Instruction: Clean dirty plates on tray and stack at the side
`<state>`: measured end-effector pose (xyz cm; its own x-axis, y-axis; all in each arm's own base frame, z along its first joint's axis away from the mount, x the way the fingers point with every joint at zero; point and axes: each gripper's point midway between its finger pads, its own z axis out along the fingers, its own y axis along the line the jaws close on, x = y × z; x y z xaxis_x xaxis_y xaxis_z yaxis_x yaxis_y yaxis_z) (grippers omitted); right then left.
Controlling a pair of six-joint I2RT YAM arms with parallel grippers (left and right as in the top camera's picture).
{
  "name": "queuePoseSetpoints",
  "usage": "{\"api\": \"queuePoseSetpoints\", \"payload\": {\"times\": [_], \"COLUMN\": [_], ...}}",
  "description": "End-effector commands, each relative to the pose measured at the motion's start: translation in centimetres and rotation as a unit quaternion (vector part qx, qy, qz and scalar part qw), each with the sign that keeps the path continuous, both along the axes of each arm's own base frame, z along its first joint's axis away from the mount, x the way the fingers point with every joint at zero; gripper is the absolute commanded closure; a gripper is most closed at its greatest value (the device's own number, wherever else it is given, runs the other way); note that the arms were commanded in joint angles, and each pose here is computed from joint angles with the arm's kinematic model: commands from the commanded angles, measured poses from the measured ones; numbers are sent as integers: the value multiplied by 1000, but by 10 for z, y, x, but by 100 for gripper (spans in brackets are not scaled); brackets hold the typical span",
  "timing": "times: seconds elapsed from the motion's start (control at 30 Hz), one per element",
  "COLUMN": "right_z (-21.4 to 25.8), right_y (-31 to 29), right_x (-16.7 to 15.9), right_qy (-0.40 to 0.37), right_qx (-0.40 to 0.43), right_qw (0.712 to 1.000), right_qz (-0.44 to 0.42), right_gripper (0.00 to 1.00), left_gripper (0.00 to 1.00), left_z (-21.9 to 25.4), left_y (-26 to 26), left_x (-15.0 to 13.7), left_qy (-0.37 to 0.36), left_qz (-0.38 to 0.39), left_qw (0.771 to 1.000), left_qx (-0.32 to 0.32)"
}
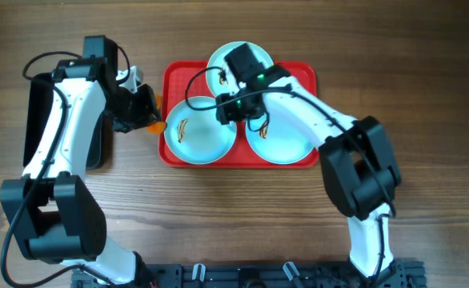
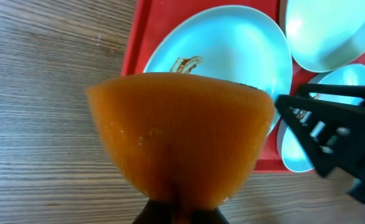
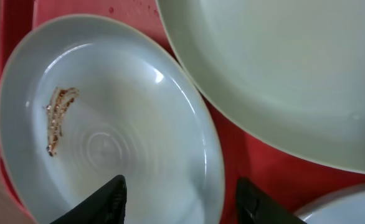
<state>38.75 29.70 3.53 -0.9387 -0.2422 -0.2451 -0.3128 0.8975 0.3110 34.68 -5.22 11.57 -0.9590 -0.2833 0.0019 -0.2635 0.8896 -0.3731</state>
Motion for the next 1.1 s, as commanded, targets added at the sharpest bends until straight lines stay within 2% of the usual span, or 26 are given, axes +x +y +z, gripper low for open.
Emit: {"api": "queuePoseSetpoints", "payload": {"times": [0.0, 0.13, 0.4, 0.5, 0.6, 0.7, 0.97, 1.07], "right_z": [-7, -10, -22, -22, -22, -23, -22, -23], "right_y": [-17, -18, -13, -11, -11, -12, -9, -9], "right_x": [16, 15, 4, 2, 2, 2, -2, -3], "right_qy": [-33, -31, -7, -3, -1, 2, 12, 15], "right_qx": [-60, -63, -51, -47, -47, -46, -37, -39], "right_qw": [997, 997, 998, 998, 998, 998, 998, 998], "right_qz": [-46, -45, -35, -33, -36, -44, -41, -41], "right_gripper": [43, 44, 61, 63, 67, 77, 80, 83], "left_gripper": [96, 96, 96, 96, 96, 96, 96, 96], "left_z": [-1, -1, 2, -1, -13, -29, -67, -81], "left_y": [-8, -9, -28, -37, -46, -56, -84, -78], "left_x": [-1, 0, 7, 12, 12, 11, 5, 4], "left_qy": [-2, -4, -22, -29, -31, -36, -60, -64], "left_qz": [-19, -18, -29, -22, -15, -19, -19, -3], "left_qw": [1000, 1000, 999, 999, 999, 999, 997, 998], "left_qx": [-10, -11, -28, -31, -31, -34, -44, -6]}}
